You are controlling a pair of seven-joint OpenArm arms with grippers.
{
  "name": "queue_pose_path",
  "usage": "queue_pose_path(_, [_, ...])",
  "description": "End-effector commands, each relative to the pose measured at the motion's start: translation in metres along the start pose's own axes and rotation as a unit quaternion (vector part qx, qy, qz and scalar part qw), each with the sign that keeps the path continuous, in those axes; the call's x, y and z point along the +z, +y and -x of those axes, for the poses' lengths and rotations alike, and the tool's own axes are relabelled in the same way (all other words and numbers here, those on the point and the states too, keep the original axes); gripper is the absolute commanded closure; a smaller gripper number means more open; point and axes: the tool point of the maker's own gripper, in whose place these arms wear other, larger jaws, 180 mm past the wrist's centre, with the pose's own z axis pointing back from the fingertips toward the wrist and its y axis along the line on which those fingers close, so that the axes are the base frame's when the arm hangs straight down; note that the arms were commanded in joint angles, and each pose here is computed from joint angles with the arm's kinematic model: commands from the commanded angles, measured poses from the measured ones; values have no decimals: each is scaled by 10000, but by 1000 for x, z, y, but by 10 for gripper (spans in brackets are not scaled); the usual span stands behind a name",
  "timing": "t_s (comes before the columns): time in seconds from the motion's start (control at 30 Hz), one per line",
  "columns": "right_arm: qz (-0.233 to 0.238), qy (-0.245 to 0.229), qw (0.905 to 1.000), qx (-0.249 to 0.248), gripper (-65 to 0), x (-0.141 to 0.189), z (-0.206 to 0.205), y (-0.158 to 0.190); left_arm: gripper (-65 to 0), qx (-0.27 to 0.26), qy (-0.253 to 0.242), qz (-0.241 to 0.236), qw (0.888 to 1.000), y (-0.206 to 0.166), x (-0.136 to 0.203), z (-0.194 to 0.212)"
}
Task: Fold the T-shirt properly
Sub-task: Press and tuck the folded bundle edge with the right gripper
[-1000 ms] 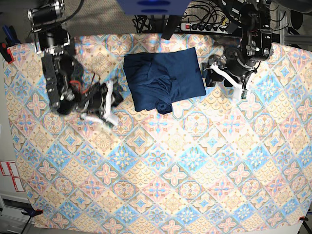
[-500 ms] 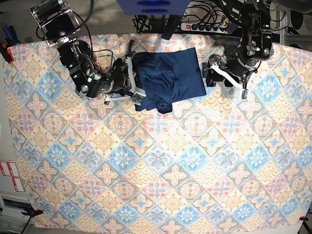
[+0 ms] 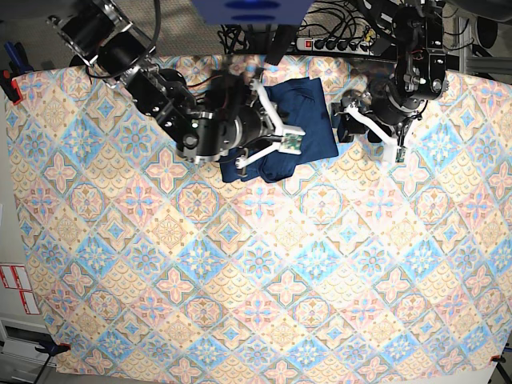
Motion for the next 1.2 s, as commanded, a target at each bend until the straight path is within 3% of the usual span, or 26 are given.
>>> queue_pose_path(0.0, [162,-94,9998,99,-88,6,-10,-15,-393,-55,-163,35,9998,-1,3,-10])
queue_pose_path(0.1, [317,-119,9994,80,-90,11,-12,-30,-393,-43,-165,54,9998,-2,3,-9])
queue_pose_path(0.3, [925,-639,9925,-485,-90,39,-15,-77,-393,-58,-140,55,9999,-3,3,-8])
queue_pose_path(0.6, [1000,-339,9880,-1130,-90,30,21,-111,-393,-99,-61,10,9999,0,3,-5])
queue_pose_path(0.77, [963,-455,9848,-1370,-90,22,29,-119,-393,-144,-56,89,9998,-6,1,-5])
queue_pose_path(0.97, [598,-525,9823,-1697,-90,-9,19,-107,-393,-231,-59,235,9994,-17,-4,-8])
queue_pose_path(1.17, [263,-547,9887,-1371,-90,-27,-7,-82,-393,-223,-88,213,9995,-16,-3,-10])
